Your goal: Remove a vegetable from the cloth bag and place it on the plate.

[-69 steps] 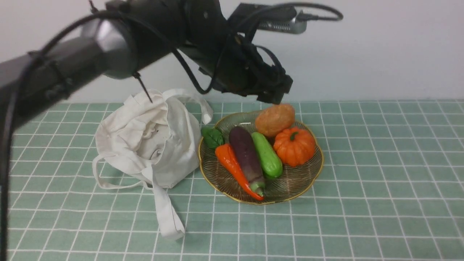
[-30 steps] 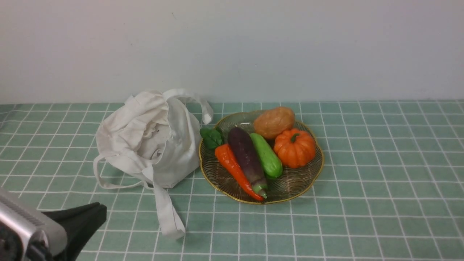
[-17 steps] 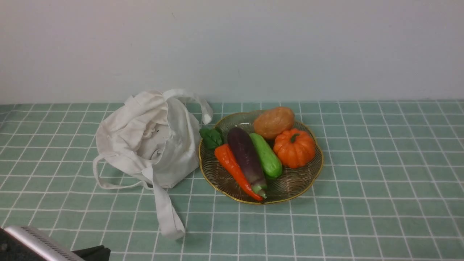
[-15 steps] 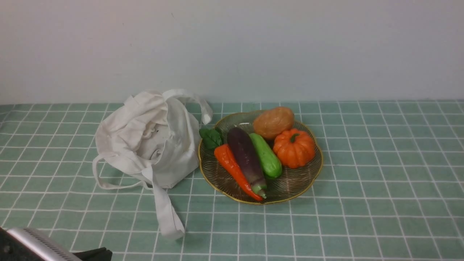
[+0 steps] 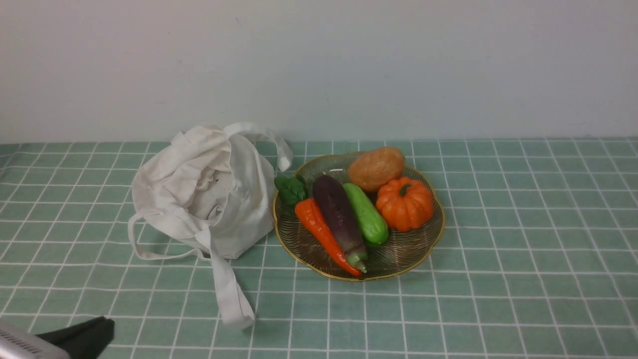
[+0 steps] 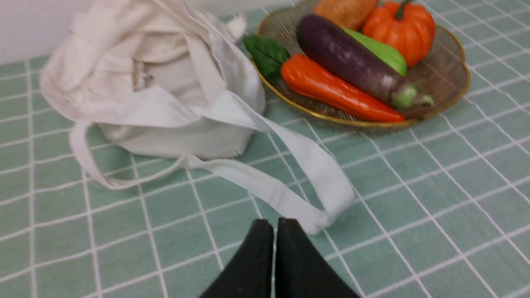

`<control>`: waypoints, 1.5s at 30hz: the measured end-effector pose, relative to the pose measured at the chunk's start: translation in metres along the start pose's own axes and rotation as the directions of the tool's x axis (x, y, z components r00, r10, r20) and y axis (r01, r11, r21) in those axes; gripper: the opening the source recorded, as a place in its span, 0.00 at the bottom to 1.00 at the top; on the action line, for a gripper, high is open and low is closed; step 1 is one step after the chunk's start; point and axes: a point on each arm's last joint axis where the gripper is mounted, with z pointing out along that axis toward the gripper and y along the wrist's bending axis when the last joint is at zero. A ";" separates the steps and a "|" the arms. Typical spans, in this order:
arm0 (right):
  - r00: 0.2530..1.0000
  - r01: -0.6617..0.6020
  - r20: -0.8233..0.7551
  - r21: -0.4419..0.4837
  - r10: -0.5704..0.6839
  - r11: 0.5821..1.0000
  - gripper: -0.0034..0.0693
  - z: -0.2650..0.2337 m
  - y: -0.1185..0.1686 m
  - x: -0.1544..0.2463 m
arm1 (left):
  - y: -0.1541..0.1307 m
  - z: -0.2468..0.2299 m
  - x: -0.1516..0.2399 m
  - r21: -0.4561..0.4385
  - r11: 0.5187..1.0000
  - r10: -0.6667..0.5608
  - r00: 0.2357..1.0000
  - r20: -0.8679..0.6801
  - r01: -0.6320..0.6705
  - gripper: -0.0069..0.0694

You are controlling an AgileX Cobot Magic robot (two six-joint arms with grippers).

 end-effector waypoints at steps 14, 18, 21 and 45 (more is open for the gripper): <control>1.000 0.000 0.000 0.000 0.000 1.000 0.03 0.000 0.000 0.000 | 0.024 -0.010 0.066 -0.389 0.908 -0.118 0.985 0.124 0.158 0.08; 1.000 0.000 0.000 0.000 0.000 1.000 0.03 0.000 0.000 0.000 | 0.024 -0.010 0.067 -0.394 0.907 -0.114 0.986 0.119 0.152 0.08; 1.000 0.000 0.000 0.000 0.000 1.000 0.03 0.000 0.000 0.000 | 0.024 -0.010 0.069 -0.390 0.909 -0.117 0.988 0.099 0.147 0.08; 1.000 0.000 0.000 0.000 0.000 1.000 0.03 0.000 0.000 0.000 | 0.020 -0.008 0.069 -0.313 0.944 -0.085 0.994 0.073 0.103 0.08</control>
